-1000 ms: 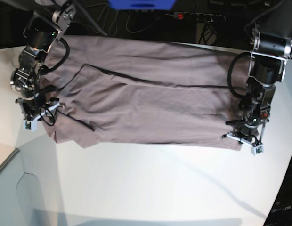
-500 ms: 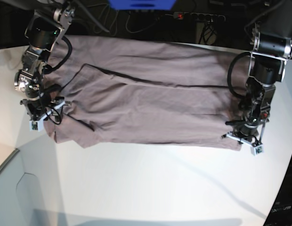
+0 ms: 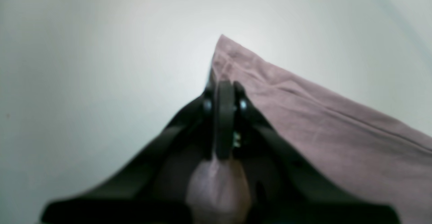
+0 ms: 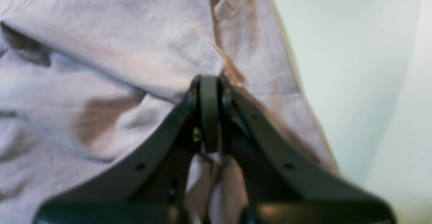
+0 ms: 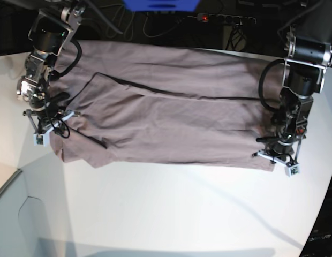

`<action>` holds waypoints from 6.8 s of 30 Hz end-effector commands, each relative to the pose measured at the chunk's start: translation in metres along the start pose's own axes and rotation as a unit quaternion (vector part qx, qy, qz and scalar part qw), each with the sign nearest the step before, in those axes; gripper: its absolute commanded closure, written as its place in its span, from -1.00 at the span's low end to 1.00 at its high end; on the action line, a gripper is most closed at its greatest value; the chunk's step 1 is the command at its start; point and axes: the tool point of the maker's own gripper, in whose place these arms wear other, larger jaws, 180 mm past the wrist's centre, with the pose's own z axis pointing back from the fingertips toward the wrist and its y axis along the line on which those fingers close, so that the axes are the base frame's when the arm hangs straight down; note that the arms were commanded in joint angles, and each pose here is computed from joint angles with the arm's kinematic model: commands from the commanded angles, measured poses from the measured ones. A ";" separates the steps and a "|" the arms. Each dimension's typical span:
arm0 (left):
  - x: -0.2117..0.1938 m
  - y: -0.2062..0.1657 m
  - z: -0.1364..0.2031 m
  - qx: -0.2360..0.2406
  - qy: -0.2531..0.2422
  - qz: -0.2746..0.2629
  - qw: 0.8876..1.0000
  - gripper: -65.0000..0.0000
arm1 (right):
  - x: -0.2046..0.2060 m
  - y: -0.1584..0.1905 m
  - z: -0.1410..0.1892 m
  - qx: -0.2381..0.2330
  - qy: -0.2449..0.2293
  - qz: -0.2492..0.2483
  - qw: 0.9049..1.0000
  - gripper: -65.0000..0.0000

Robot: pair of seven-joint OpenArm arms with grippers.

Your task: Layout the t-shirt on the table in an organized manner, then fold the t-shirt properly

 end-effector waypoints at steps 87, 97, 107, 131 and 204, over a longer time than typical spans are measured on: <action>-0.014 0.032 0.077 0.006 -0.094 0.091 0.991 1.00 | 0.025 0.014 0.167 -0.024 -0.159 -0.005 0.987 1.00; -0.027 0.035 0.079 0.010 -0.080 0.090 0.993 0.98 | 0.018 0.016 0.163 -0.020 -0.149 -0.010 0.989 1.00; -0.032 0.036 0.083 0.010 -0.077 0.088 0.993 0.20 | 0.004 0.015 0.156 -0.017 -0.133 -0.023 0.991 1.00; 0.025 0.035 0.046 0.009 -0.059 0.093 0.994 0.10 | 0.005 0.016 0.155 -0.016 -0.135 -0.023 0.991 1.00; 0.139 -0.017 0.084 -0.063 -0.199 0.078 0.975 1.00 | 0.184 0.013 0.125 -0.013 -0.226 0.057 0.972 1.00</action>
